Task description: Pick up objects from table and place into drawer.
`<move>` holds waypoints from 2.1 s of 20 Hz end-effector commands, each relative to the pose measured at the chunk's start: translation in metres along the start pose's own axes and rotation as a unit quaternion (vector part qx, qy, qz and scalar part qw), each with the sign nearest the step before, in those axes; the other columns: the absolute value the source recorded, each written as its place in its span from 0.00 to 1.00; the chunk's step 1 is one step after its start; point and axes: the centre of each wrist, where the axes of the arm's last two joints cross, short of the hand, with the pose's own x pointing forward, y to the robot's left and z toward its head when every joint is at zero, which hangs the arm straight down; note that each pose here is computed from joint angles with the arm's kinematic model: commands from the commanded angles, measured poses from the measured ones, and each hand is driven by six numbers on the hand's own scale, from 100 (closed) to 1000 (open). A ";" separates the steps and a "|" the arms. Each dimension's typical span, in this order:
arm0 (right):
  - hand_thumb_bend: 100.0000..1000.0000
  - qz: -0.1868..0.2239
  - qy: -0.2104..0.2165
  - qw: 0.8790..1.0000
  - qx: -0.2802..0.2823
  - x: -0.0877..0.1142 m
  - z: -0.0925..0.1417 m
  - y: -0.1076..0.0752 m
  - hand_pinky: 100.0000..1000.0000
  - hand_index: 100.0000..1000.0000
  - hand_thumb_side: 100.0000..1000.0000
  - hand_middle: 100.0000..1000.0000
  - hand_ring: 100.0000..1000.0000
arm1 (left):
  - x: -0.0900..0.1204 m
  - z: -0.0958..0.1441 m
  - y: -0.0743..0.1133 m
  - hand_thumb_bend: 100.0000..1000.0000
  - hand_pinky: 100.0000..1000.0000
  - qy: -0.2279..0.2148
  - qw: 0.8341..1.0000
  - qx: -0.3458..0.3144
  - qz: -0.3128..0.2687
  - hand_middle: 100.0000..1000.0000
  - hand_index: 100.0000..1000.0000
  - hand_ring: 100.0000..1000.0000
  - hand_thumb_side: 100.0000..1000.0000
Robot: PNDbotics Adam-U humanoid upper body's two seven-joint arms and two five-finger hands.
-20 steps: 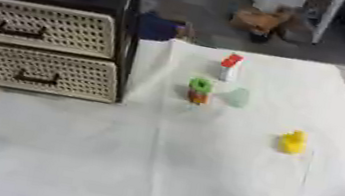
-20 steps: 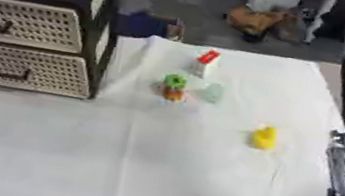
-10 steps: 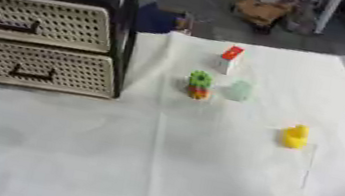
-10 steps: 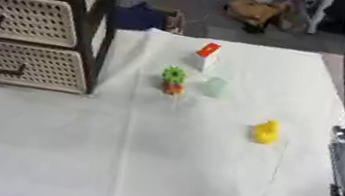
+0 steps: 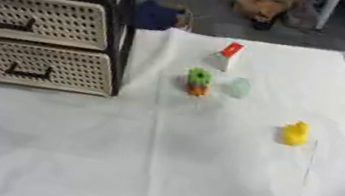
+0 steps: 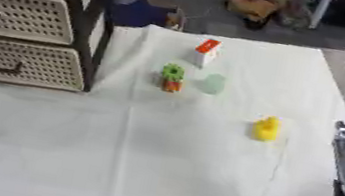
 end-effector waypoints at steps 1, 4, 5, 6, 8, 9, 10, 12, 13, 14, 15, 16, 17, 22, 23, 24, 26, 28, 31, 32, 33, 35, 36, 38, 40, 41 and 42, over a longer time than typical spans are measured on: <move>0.21 0.012 -0.022 1.000 -0.008 0.007 -0.007 -0.007 0.65 0.85 1.00 0.54 0.53 | 0.002 -0.006 0.015 0.00 0.14 -0.011 0.998 -0.044 -0.032 0.20 0.84 0.11 1.00; 0.21 0.009 -0.021 1.000 -0.010 0.008 -0.007 -0.006 0.65 0.85 1.00 0.54 0.53 | 0.002 -0.006 0.015 0.00 0.06 -0.003 0.997 -0.071 -0.026 0.11 0.83 0.03 1.00; 0.21 0.008 -0.022 1.000 -0.010 0.008 -0.007 -0.006 0.65 0.85 1.00 0.54 0.53 | 0.002 -0.006 0.016 0.00 0.01 -0.001 0.997 -0.078 -0.022 0.07 0.83 0.00 1.00; 0.21 0.008 -0.022 1.000 -0.010 0.008 -0.007 -0.006 0.65 0.85 1.00 0.54 0.53 | 0.002 -0.007 0.016 0.00 0.00 0.001 0.996 -0.088 -0.019 0.04 0.83 0.00 1.00; 0.21 0.008 -0.021 1.000 -0.010 0.008 -0.007 -0.006 0.64 0.85 1.00 0.54 0.53 | 0.002 -0.008 0.018 0.00 0.00 0.000 0.994 -0.109 -0.014 0.00 0.82 0.00 1.00; 0.21 0.008 -0.021 1.000 -0.010 0.008 -0.007 -0.006 0.64 0.85 1.00 0.54 0.53 | 0.002 -0.009 0.020 0.00 0.00 -0.001 0.993 -0.119 -0.011 0.00 0.81 0.00 1.00; 0.21 0.008 -0.021 1.000 -0.009 0.008 -0.007 -0.006 0.64 0.85 1.00 0.54 0.53 | 0.002 -0.010 0.022 0.00 0.00 -0.004 0.991 -0.130 -0.009 0.00 0.80 0.00 1.00; 0.21 0.008 -0.021 1.000 -0.008 0.008 -0.007 -0.006 0.64 0.85 1.00 0.54 0.53 | 0.002 -0.014 0.027 0.00 0.00 -0.012 0.988 -0.153 -0.012 0.00 0.76 0.00 1.00; 0.21 0.009 -0.021 1.000 -0.007 0.008 -0.007 -0.006 0.64 0.85 1.00 0.54 0.53 | 0.002 -0.016 0.030 0.00 0.00 -0.016 0.986 -0.166 -0.014 0.00 0.75 0.00 1.00; 0.22 0.009 -0.021 1.000 -0.006 0.008 -0.007 -0.006 0.64 0.85 1.00 0.54 0.53 | 0.003 -0.019 0.033 0.00 0.00 -0.019 0.983 -0.180 -0.017 0.00 0.75 0.00 1.00; 0.22 0.010 -0.021 1.000 -0.005 0.008 -0.007 -0.006 0.64 0.85 1.00 0.54 0.53 | 0.003 -0.022 0.036 0.00 0.00 -0.021 0.981 -0.193 -0.019 0.00 0.76 0.00 1.00; 0.22 0.011 -0.021 1.000 -0.004 0.008 -0.007 -0.006 0.64 0.85 1.00 0.54 0.53 | 0.004 -0.026 0.039 0.00 0.00 -0.023 0.977 -0.209 -0.023 0.00 0.78 0.00 1.00; 0.22 0.011 -0.020 1.000 -0.003 0.008 -0.007 -0.006 0.64 0.85 1.00 0.54 0.53 | 0.005 -0.028 0.041 0.00 0.00 -0.024 0.974 -0.223 -0.026 0.00 0.79 0.00 1.00; 0.23 0.013 -0.019 1.000 0.000 0.007 -0.006 -0.006 0.64 0.85 1.00 0.54 0.53 | 0.009 -0.042 0.047 0.00 0.00 -0.016 0.955 -0.295 -0.028 0.00 0.82 0.00 1.00; 0.23 0.013 -0.018 1.000 0.001 0.007 -0.006 -0.006 0.64 0.85 1.00 0.54 0.53 | 0.010 -0.045 0.048 0.00 0.00 -0.014 0.950 -0.310 -0.029 0.00 0.84 0.00 1.00; 0.23 0.013 -0.018 1.000 0.002 0.007 -0.006 -0.006 0.64 0.85 1.00 0.54 0.53 | 0.011 -0.047 0.047 0.00 0.00 -0.011 0.945 -0.326 -0.027 0.00 0.85 0.00 1.00; 0.23 0.013 -0.018 1.000 0.003 0.007 -0.005 -0.005 0.64 0.85 1.00 0.54 0.53 | 0.014 -0.054 0.047 0.00 0.00 -0.009 0.936 -0.352 -0.021 0.00 0.86 0.00 1.00; 0.23 0.012 -0.017 1.000 0.003 0.007 -0.005 -0.005 0.64 0.85 1.00 0.54 0.53 | 0.017 -0.060 0.047 0.00 0.00 -0.009 0.929 -0.369 -0.018 0.00 0.88 0.00 1.00; 0.23 0.012 -0.015 1.000 0.005 0.006 -0.004 -0.005 0.64 0.85 1.00 0.54 0.52 | 0.020 -0.068 0.046 0.00 0.00 -0.008 0.923 -0.384 -0.020 0.00 0.90 0.00 1.00; 0.23 0.013 -0.015 1.000 0.006 0.006 -0.004 -0.005 0.64 0.85 1.00 0.54 0.52 | 0.022 -0.070 0.046 0.00 0.00 -0.009 0.922 -0.387 -0.022 0.00 0.91 0.00 1.00; 0.23 0.013 -0.014 1.000 0.007 0.006 -0.004 -0.005 0.64 0.85 1.00 0.54 0.52 | 0.023 -0.072 0.046 0.00 0.00 -0.010 0.921 -0.389 -0.025 0.00 0.91 0.00 1.00; 0.23 0.013 -0.013 1.000 0.008 0.006 -0.004 -0.005 0.64 0.85 1.00 0.54 0.53 | 0.025 -0.077 0.046 0.00 0.00 -0.013 0.920 -0.390 -0.033 0.00 0.93 0.00 1.00; 0.23 0.013 -0.013 1.000 0.008 0.006 -0.003 -0.005 0.64 0.85 1.00 0.54 0.53 | 0.026 -0.079 0.046 0.00 0.00 -0.014 0.920 -0.390 -0.038 0.00 0.94 0.00 1.00; 0.23 0.013 -0.013 1.000 0.008 0.006 -0.003 -0.005 0.64 0.85 1.00 0.54 0.53 | 0.028 -0.082 0.044 0.00 0.00 -0.017 0.918 -0.394 -0.048 0.00 0.95 0.00 1.00; 0.23 0.012 -0.012 1.000 0.008 0.006 -0.003 -0.004 0.64 0.85 1.00 0.53 0.53 | 0.030 -0.084 0.041 0.00 0.00 -0.019 0.913 -0.404 -0.050 0.00 0.96 0.00 1.00; 0.23 0.012 -0.012 1.000 0.008 0.006 -0.003 -0.004 0.64 0.85 1.00 0.53 0.53 | 0.031 -0.085 0.040 0.00 0.00 -0.019 0.911 -0.408 -0.049 0.00 0.96 0.00 1.00; 0.23 0.012 -0.012 1.000 0.009 0.006 -0.003 -0.004 0.64 0.85 1.00 0.53 0.53 | 0.031 -0.086 0.039 0.00 0.00 -0.018 0.910 -0.412 -0.048 0.00 0.96 0.00 1.00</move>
